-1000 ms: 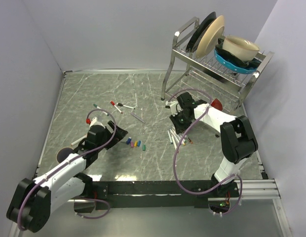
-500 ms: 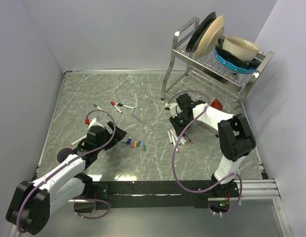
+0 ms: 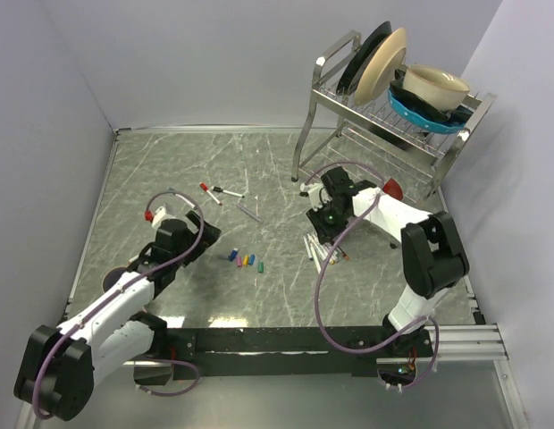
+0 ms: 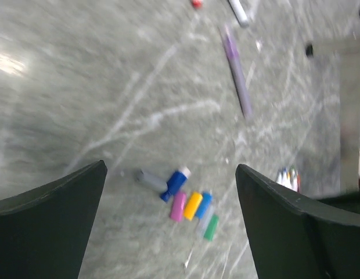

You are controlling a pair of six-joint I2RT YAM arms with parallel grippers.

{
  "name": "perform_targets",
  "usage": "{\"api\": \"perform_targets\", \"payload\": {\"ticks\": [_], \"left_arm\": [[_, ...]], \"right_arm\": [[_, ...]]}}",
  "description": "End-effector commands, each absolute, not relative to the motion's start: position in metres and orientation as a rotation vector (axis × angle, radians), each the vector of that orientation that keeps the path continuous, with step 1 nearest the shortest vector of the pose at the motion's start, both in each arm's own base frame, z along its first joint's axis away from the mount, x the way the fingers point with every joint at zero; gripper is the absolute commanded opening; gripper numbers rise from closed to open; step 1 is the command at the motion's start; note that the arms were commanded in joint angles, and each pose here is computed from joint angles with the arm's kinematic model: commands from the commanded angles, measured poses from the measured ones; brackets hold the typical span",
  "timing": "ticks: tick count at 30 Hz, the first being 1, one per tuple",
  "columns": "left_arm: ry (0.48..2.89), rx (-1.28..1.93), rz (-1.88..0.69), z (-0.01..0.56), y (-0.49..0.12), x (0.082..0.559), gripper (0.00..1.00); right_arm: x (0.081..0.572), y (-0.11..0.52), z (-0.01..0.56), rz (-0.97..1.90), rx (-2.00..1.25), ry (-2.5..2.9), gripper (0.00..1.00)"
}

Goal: Open the pen caps

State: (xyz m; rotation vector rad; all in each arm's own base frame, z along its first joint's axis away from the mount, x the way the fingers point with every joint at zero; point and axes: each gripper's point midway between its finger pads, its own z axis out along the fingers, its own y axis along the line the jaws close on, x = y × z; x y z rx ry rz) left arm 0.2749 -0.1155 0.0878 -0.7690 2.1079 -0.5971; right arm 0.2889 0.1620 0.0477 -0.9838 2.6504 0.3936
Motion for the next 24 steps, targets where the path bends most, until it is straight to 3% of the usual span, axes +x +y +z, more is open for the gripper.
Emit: {"api": "perform_targets", "payload": {"ticks": [1, 3, 9, 11, 12, 15, 18, 24], "left_arm": [[2.029, -0.948, -0.49, 0.095, -0.085, 0.292, 0.99], [2.023, -1.057, -0.412, 0.085, -0.069, 0.292, 0.99], [2.032, -1.337, -0.214, 0.068, -0.034, 0.305, 0.99], [2.035, -1.415, -0.121, 0.07, -0.022, 0.309, 0.93], [2.061, -1.449, -0.066, 0.059, -0.019, 0.309, 0.79], [2.075, -1.557, 0.03, 0.05, -0.005, 0.314, 0.64], [2.095, -1.648, 0.086, 0.041, 0.005, 0.317, 0.58], [2.079, -1.707, 0.096, 0.038, 0.014, 0.329, 0.6]], "right_arm": [[0.297, 0.175, 0.098, 0.47, -1.031, 2.471, 0.39], [0.291, 0.182, 0.112, 0.534, -1.075, 2.408, 0.46], [0.28, 0.193, 0.139, 0.599, -1.129, 2.284, 0.53], [0.275, 0.196, 0.141, 0.618, -1.143, 2.27, 0.54], [0.275, 0.197, 0.143, 0.619, -1.147, 2.256, 0.54], [0.271, 0.199, 0.144, 0.627, -1.162, 2.245, 0.54], [0.267, 0.202, 0.143, 0.64, -1.18, 2.239, 0.54], [0.264, 0.203, 0.142, 0.645, -1.191, 2.232, 0.55]]}}
